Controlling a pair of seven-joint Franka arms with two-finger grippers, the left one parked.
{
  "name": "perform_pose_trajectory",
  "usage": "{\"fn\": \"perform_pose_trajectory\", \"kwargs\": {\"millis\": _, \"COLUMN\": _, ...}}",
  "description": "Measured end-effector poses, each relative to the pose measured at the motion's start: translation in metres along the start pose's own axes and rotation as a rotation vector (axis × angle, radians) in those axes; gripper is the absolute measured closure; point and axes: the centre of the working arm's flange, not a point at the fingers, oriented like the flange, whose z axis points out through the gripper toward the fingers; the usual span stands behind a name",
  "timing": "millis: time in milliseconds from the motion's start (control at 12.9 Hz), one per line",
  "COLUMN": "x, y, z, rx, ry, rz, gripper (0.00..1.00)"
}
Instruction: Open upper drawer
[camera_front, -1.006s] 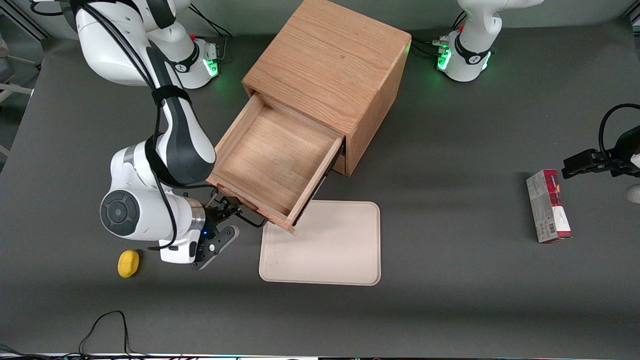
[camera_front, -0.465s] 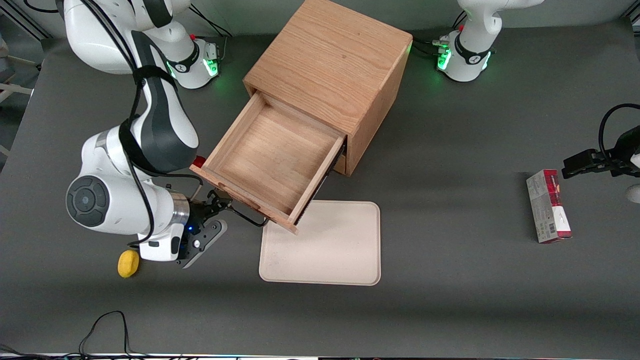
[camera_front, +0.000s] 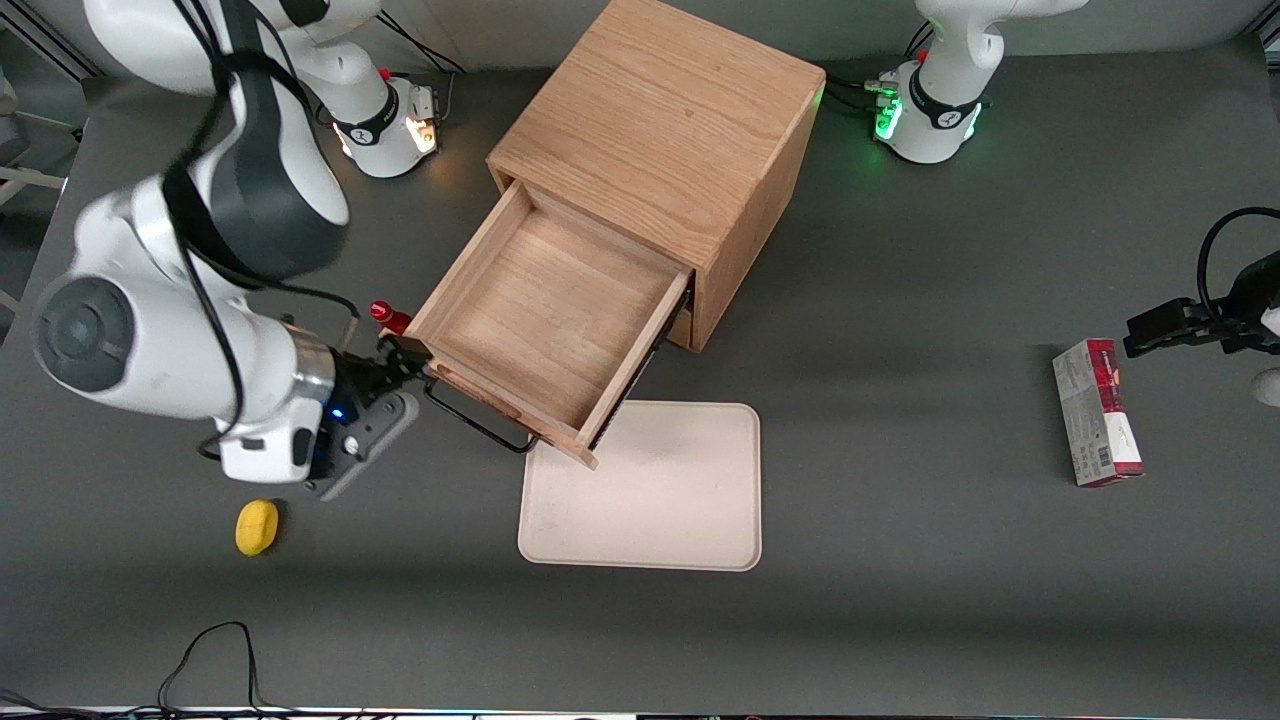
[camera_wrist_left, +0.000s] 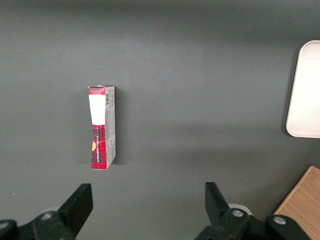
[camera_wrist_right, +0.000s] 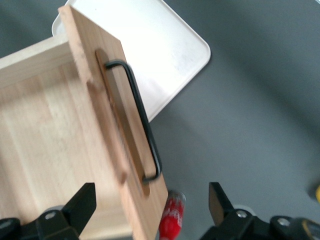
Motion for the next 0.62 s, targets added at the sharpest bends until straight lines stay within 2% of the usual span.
{"fn": "perform_pose_trajectory", "kwargs": {"millis": 155, "x": -0.033, "y": 0.007, "z": -0.021, "rx": -0.015, "ry": -0.012, "rz": 0.04, "gripper": 0.0}}
{"fn": "perform_pose_trajectory", "kwargs": {"millis": 387, "x": -0.086, "y": 0.048, "z": -0.02, "rx": 0.0, "ry": -0.042, "rz": 0.157, "gripper": 0.0}}
{"fn": "perform_pose_trajectory", "kwargs": {"millis": 619, "x": -0.144, "y": 0.074, "z": -0.019, "rx": -0.037, "ry": -0.08, "rz": 0.251, "gripper": 0.01}}
